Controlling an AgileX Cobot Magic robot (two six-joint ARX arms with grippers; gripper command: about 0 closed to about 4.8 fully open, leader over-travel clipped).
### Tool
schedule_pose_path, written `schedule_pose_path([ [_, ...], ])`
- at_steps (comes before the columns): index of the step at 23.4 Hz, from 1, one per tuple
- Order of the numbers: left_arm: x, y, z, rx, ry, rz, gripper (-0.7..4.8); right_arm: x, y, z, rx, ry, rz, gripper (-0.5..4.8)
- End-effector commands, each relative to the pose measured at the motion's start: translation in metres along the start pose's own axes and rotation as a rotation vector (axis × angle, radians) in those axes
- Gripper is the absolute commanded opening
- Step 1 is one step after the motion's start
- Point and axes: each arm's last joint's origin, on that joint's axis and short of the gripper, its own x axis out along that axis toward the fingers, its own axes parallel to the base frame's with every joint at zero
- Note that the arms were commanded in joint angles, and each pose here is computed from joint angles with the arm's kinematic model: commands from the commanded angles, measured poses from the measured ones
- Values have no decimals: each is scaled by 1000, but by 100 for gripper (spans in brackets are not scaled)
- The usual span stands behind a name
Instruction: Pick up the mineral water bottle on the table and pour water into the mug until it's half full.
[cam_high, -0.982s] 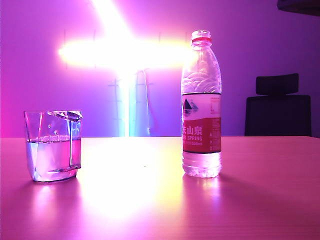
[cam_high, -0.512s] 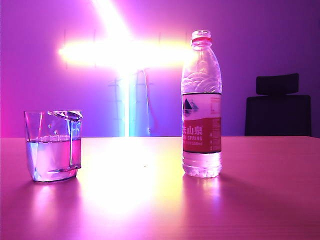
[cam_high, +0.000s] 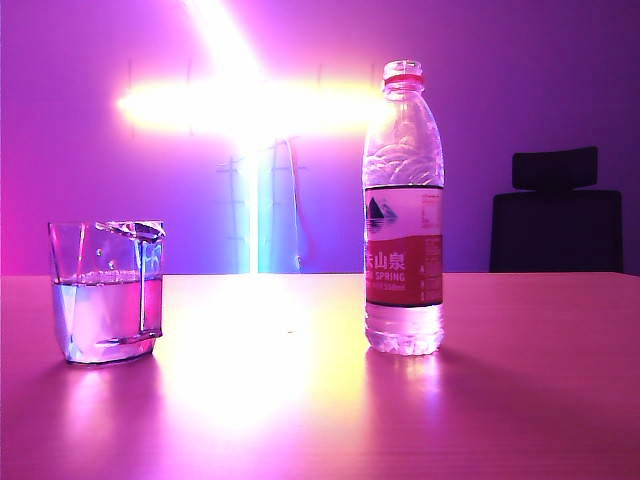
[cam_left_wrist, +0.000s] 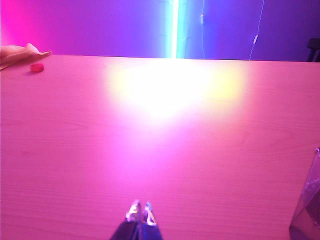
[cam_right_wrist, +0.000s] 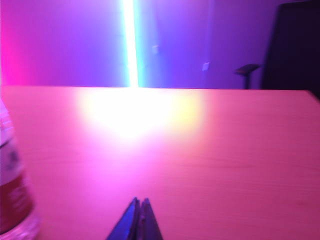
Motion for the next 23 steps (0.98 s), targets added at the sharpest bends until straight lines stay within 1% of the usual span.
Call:
schedule_pose_path([
  [1,0,0,2,-3,-7,-4,-2,0,-6,1,-11,-20,-61,-8],
  [6,0,0,2,-3,-7,-3,-2,-1,-16,1,-18,-21,-159,-8],
  [8,0,0,2,-3,-7,-3,-2,-2,-18,1,-18,-22,-178,-8],
  [13,0,0,2,-3,-7,-3,-2,-2,-17,1,-17,-21,-173,-8],
  [18,0,0,2,-3,-7,-3,-2,-1,-14,1,-16,-20,-143,-8],
  [23,0,0,2,-3,-7,-3,-2,-1,-14,1,-16,-20,-146,-8],
])
